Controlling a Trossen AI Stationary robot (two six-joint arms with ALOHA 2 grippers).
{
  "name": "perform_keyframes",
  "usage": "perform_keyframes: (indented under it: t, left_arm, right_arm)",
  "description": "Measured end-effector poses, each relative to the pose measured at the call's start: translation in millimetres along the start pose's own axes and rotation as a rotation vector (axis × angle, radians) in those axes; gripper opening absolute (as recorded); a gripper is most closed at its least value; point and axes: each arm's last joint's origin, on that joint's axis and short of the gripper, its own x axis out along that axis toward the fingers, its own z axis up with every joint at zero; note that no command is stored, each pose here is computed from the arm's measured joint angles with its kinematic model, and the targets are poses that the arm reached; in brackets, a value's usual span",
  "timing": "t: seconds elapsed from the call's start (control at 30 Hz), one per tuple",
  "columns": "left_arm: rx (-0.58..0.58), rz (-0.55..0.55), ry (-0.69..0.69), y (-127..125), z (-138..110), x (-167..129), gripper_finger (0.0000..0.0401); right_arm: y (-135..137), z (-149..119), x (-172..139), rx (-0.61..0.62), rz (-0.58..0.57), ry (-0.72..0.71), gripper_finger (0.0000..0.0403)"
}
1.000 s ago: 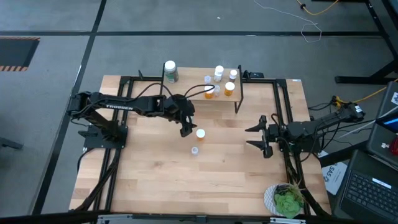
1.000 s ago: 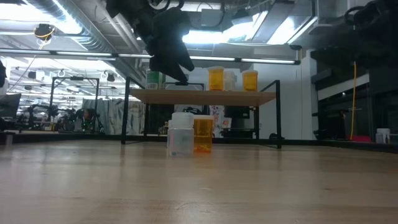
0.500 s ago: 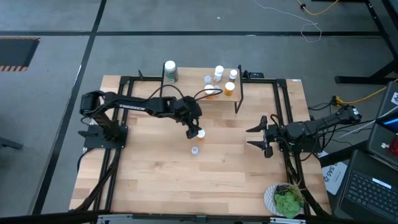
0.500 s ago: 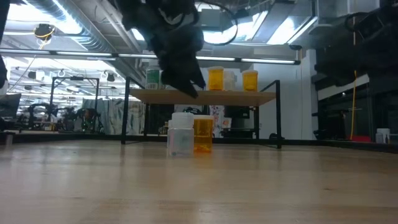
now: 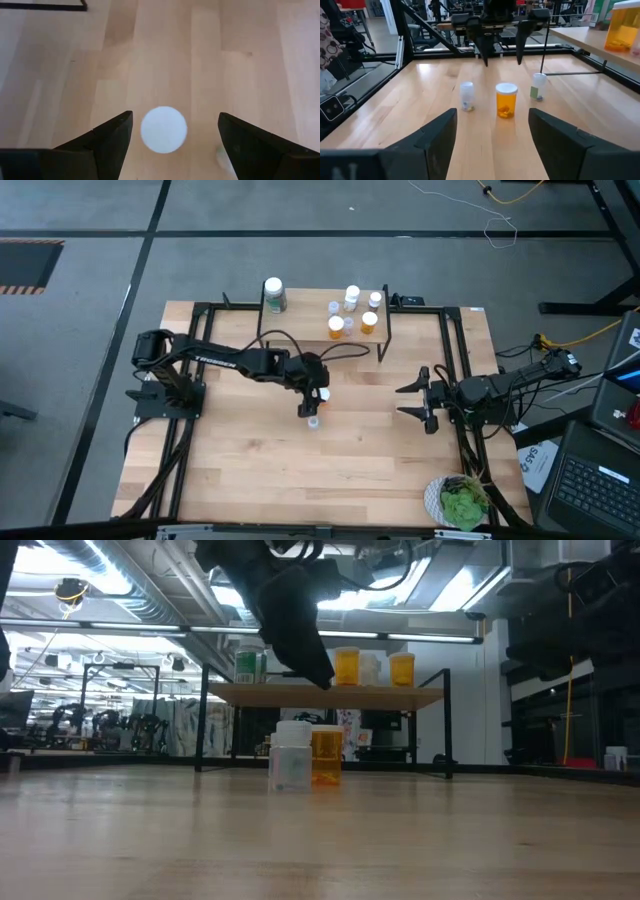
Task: Pick and place medicine bottles onto shelf by color
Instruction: Put the orange pill bottle on the shelf
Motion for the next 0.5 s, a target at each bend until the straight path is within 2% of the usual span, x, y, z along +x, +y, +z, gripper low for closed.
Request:
perform_keyframes:
  t: [0.2,0.3,0.5]
  left_arm:
    - [-0.019,-0.001,0.023,-2.1,-3.7,9.3,0.0289]
    - [-0.016,0.040,0.064,-0.8,-9.5,13.3,0.0289]
    - [-0.020,0.051,0.039,-0.7,-6.9,14.8,0.0289]
  right_arm:
    - [0.0,-0.2,0.0,-0.001,0.000,0.002,0.0248]
    - [0.0,-0.2,0.0,-0.001,0.000,0.002,0.0248]
    - [-0.1,-0.8,0.0,0.003,-0.001,0.008,0.0248]
